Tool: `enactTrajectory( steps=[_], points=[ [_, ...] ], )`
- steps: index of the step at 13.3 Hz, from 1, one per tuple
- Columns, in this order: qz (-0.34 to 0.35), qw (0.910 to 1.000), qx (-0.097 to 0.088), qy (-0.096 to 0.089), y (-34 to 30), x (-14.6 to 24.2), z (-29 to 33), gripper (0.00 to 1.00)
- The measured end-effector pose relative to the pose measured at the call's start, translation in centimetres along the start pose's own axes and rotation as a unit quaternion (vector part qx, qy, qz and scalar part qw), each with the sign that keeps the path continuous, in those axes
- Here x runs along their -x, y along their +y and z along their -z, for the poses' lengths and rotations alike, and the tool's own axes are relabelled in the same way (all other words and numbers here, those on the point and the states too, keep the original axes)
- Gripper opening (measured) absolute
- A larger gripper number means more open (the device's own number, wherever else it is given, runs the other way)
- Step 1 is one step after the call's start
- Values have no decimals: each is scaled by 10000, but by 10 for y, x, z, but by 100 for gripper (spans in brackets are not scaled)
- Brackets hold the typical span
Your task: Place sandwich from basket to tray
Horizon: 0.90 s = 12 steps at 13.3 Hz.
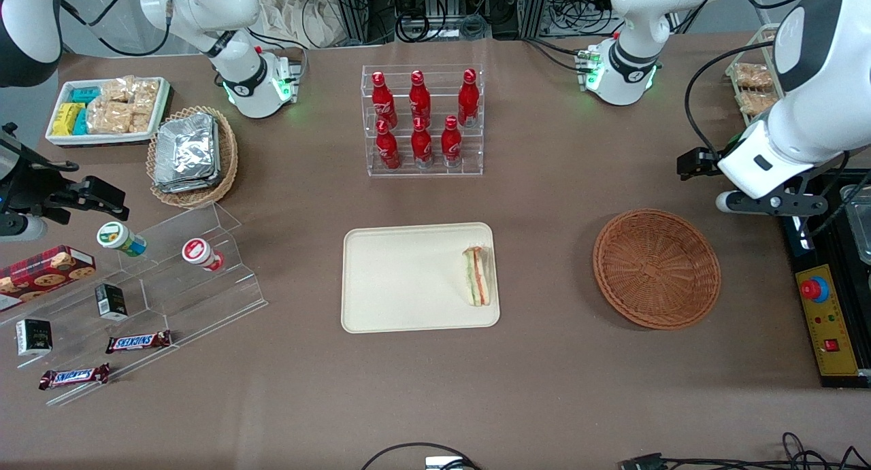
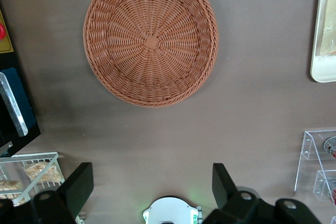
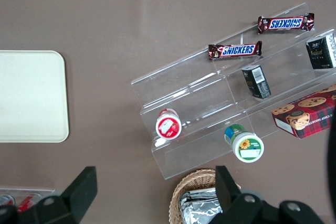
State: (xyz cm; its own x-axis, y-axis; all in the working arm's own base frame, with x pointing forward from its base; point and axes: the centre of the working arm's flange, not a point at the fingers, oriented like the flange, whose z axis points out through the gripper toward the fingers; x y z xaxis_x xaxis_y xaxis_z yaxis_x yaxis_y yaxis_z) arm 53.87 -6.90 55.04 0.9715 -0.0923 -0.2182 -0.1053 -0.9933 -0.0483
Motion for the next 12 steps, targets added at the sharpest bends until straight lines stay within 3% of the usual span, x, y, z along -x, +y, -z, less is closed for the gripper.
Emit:
enactTrajectory(
  steps=[12],
  points=[
    [-33, 10000, -14, 56, 5, -1, 0, 100]
  ],
)
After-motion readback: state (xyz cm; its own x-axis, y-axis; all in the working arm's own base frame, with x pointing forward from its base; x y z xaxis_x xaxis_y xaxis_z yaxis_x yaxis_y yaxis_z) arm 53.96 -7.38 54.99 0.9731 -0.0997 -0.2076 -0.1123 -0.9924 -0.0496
